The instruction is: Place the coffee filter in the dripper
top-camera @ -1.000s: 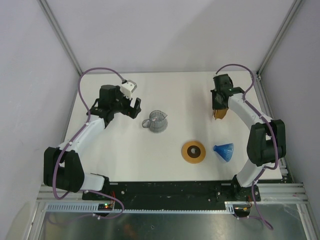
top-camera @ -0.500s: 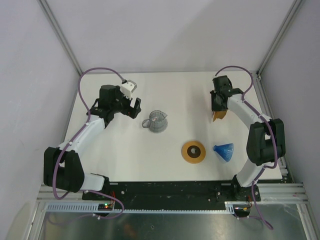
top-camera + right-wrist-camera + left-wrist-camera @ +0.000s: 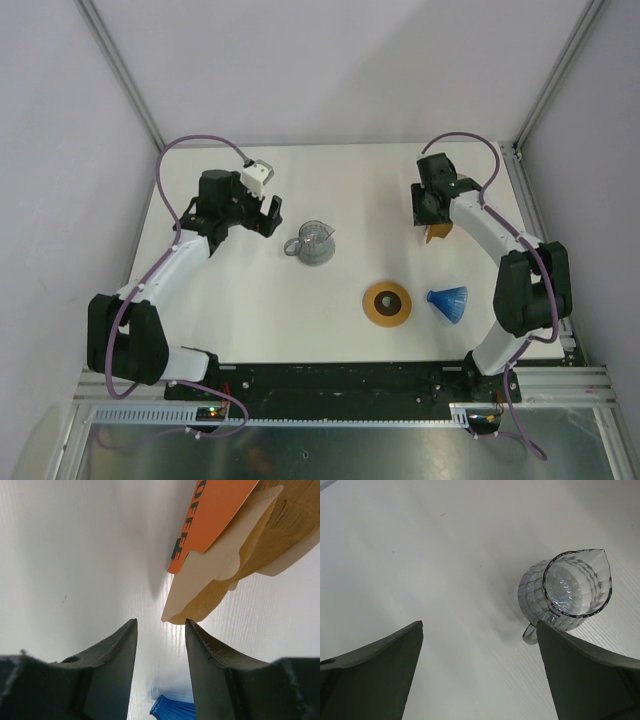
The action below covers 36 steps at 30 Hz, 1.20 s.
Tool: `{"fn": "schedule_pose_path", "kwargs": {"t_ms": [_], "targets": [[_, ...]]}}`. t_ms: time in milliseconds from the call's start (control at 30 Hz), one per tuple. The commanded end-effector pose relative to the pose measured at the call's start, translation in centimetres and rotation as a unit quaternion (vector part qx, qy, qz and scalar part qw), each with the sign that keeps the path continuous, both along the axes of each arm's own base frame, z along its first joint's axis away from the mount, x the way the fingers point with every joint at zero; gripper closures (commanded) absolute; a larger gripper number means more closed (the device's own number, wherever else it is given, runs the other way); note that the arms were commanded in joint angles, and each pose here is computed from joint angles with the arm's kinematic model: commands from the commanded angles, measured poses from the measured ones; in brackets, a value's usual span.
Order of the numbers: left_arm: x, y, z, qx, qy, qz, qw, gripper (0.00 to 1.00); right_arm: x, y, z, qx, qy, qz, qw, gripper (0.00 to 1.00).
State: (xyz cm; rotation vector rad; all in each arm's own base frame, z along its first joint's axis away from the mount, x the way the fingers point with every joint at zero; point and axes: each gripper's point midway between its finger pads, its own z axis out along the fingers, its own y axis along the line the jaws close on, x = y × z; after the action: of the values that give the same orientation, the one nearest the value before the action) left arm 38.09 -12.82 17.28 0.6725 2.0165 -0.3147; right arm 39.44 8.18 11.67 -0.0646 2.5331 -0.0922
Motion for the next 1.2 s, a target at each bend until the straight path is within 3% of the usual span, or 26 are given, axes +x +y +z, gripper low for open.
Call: {"fn": "schedule_pose_path", "kwargs": {"t_ms": [0,333,533,800,1167], "targets": [[0.3,0.2,0.9,0.004,-0.018,-0.005,1.0,0.0,-1.1,-0.1,2.3,-0.014,-0.021,-0.003,1.0,0.5],[0.2,0.2,1.4,0.001,-0.023,-0.005,1.0,0.0,-5.9,2.8,3.6,-0.017,0.004,0.057,0.998,0.34],[0.2,0.1,1.7,-0.001,-0.025,-0.004,1.0,0.0,-11.8,5.8,1.1,0.042,0.073,0.111,0.99,0.43],[-0.1,0.0,1.8,-0.008,-0.025,-0.006,1.0,0.0,-18.2,9.6,-2.8,0.102,0.161,0.154,0.97,0.47],[-0.8,-0.2,1.1,-0.013,-0.014,-0.013,1.0,0.0,-18.5,10.5,-6.2,0.072,0.18,0.168,0.966,0.53]]}}
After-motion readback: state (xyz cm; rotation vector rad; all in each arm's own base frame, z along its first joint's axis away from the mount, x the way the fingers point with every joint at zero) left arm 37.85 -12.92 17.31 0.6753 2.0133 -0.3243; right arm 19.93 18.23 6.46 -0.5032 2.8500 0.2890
